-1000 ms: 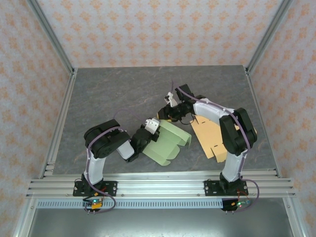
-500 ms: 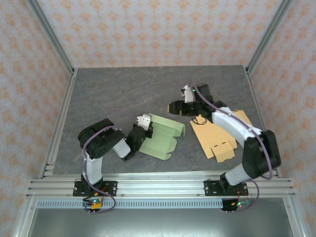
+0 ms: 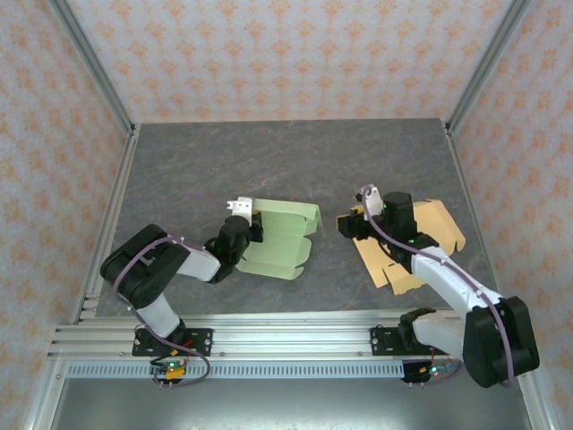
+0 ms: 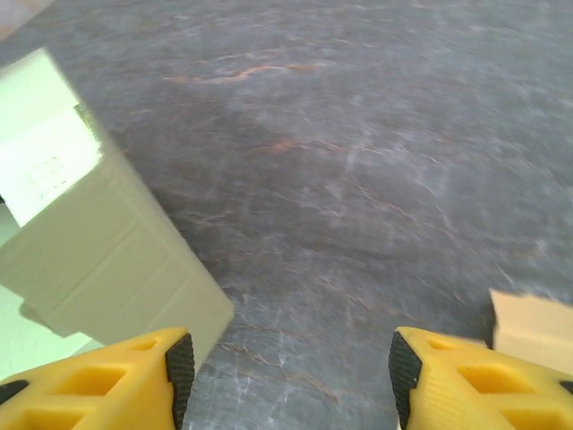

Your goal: Fold the paper box

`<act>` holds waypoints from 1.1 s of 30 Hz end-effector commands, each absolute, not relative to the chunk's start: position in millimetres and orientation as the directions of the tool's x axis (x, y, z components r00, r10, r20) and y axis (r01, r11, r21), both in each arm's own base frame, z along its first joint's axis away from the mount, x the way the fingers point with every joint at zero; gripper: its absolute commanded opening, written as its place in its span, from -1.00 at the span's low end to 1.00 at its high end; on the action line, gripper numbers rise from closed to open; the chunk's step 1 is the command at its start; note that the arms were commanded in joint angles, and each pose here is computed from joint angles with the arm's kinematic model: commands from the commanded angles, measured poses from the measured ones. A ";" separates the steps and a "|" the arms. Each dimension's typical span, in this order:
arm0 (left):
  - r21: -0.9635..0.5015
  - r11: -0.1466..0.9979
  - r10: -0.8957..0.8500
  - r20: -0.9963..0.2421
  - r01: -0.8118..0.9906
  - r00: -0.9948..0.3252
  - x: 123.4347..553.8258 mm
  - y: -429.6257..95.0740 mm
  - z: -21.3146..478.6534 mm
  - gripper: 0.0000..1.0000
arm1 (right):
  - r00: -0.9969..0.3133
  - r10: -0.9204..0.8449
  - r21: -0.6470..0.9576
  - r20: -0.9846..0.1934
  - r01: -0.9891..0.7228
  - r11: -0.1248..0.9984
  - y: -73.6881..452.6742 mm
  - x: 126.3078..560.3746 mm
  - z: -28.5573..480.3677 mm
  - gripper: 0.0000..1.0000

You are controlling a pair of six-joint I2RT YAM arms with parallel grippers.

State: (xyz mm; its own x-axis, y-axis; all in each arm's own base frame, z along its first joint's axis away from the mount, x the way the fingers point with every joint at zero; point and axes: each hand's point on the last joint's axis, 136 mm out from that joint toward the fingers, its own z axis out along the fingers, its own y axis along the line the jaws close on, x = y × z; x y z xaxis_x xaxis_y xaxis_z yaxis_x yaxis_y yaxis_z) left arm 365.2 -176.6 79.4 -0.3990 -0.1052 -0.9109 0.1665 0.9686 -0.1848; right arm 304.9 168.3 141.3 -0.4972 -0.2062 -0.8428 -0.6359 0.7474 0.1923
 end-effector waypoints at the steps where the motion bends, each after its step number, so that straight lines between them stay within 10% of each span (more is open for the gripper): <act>1: -0.225 0.955 -0.131 -0.905 0.192 -0.406 365.8 -183.6 91.6 -1.00 | -0.280 -0.269 0.097 -0.921 -0.837 0.538 205.0 300.4 174.9 0.21; 13: -0.264 0.945 -0.166 -0.896 0.194 -0.412 367.7 -187.9 99.6 -1.00 | -0.253 -0.314 0.116 -0.915 -0.911 0.396 249.5 295.6 165.6 -0.20; 33: -0.231 0.973 -0.206 -0.877 0.005 -0.433 374.6 -161.8 80.1 -1.00 | -0.231 -0.261 -0.012 -0.937 -0.728 0.685 278.9 335.1 137.1 -0.29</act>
